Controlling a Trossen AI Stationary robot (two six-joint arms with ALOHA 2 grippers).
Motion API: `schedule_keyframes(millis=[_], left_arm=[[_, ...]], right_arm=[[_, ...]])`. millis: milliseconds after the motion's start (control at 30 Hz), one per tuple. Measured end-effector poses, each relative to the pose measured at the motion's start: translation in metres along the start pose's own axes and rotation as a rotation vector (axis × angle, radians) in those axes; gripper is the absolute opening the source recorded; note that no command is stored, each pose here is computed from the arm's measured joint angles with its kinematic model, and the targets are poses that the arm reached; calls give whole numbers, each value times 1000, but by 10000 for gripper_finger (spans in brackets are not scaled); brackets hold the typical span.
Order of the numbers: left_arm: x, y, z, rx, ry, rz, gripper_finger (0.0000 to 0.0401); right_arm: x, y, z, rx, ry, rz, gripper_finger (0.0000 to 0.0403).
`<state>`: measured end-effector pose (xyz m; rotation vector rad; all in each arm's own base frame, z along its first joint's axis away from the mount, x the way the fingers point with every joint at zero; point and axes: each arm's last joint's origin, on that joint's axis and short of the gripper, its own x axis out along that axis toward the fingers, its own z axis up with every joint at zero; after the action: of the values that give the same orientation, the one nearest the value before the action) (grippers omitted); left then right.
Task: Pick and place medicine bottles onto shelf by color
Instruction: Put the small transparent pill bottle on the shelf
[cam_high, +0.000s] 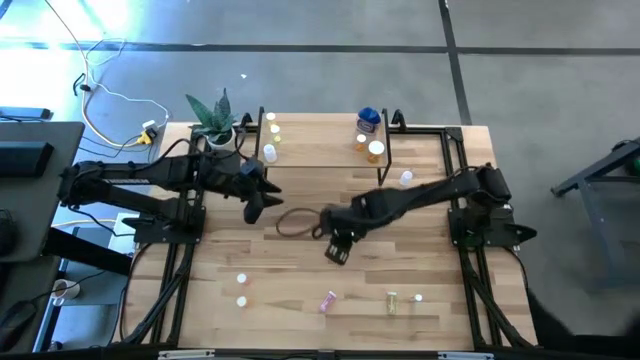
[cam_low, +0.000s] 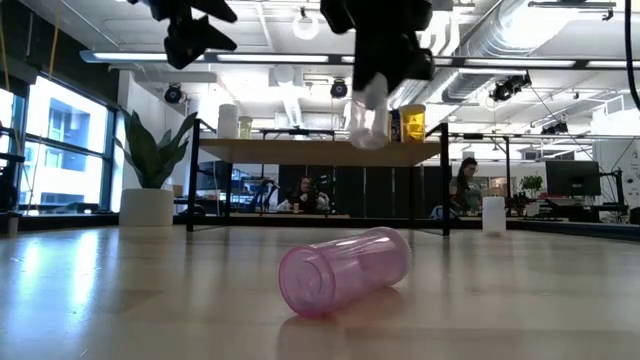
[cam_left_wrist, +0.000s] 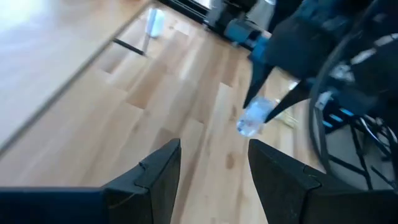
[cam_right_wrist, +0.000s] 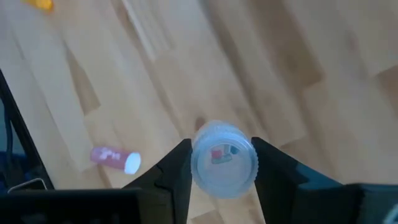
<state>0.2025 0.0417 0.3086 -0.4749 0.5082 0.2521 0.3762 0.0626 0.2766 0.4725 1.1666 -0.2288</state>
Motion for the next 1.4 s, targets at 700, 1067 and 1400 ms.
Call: schedule_keyframes(millis=[700,1067,1400], left_arm=[[-6,38,14,-48,-66,157,179],[-9,49,17,-74,-105,265,179],[-10,54,19,-84,-135,351,179]], right_arm=[[-105,-130,105,-222,-321,-161,124],[-131,-210,131,-159,-513,-289,124],[-113,-241,137,-29,-467,-275,124]])
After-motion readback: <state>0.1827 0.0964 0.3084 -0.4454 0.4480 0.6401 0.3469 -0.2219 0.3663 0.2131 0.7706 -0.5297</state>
